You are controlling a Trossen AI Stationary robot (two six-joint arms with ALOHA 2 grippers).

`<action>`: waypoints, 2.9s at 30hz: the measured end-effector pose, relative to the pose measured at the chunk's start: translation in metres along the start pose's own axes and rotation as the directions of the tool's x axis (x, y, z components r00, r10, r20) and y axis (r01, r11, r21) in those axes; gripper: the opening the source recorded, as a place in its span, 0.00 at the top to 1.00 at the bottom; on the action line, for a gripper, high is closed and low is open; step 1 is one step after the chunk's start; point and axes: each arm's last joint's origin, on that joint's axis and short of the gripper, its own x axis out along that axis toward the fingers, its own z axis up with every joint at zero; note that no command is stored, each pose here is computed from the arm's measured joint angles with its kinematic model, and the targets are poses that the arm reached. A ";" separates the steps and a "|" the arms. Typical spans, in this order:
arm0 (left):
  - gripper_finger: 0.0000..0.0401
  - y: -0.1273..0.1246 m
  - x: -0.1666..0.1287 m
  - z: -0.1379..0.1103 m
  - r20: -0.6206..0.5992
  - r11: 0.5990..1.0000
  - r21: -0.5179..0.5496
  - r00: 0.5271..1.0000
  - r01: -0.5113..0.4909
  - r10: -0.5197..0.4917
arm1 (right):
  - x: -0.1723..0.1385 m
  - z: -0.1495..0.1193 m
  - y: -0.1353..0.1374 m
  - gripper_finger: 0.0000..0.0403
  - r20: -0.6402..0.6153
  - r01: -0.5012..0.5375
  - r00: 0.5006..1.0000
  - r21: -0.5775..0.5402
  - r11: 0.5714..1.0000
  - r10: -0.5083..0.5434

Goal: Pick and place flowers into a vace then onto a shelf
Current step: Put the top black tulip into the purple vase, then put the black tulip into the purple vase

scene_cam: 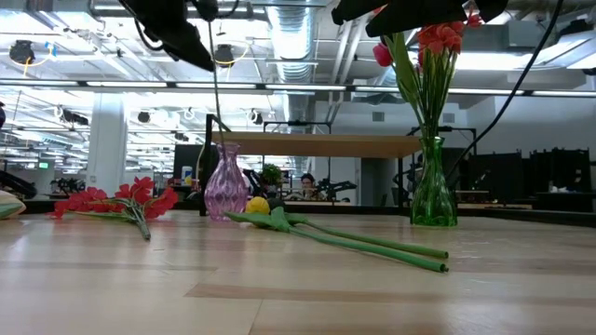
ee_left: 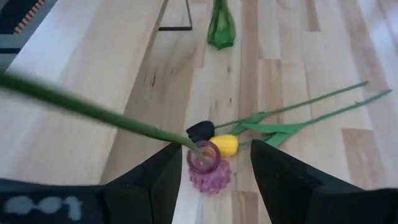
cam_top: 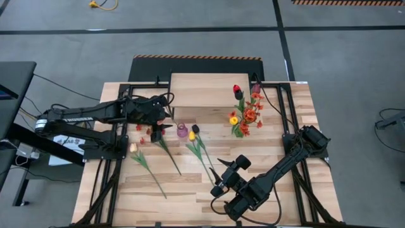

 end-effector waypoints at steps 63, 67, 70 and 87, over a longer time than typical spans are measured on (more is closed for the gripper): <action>0.55 -0.117 -0.021 -0.029 0.709 0.963 0.058 0.668 0.263 -0.225 | 0.077 -0.072 0.016 0.46 -0.298 0.072 0.952 0.012 0.997 -0.065; 0.55 -0.115 -0.018 -0.034 0.735 0.972 0.058 0.649 0.229 -0.196 | 0.088 -0.076 0.017 0.46 -0.289 0.089 0.954 0.008 0.996 -0.082; 0.55 -0.114 -0.014 -0.038 0.718 0.976 0.058 0.671 0.208 -0.185 | 0.093 -0.073 0.016 0.46 -0.280 0.090 0.956 -0.002 0.996 -0.087; 0.55 -0.111 -0.017 -0.043 0.716 0.982 0.071 0.676 0.173 -0.171 | 0.129 -0.066 0.004 0.46 -0.414 0.053 0.909 -0.020 0.998 -0.057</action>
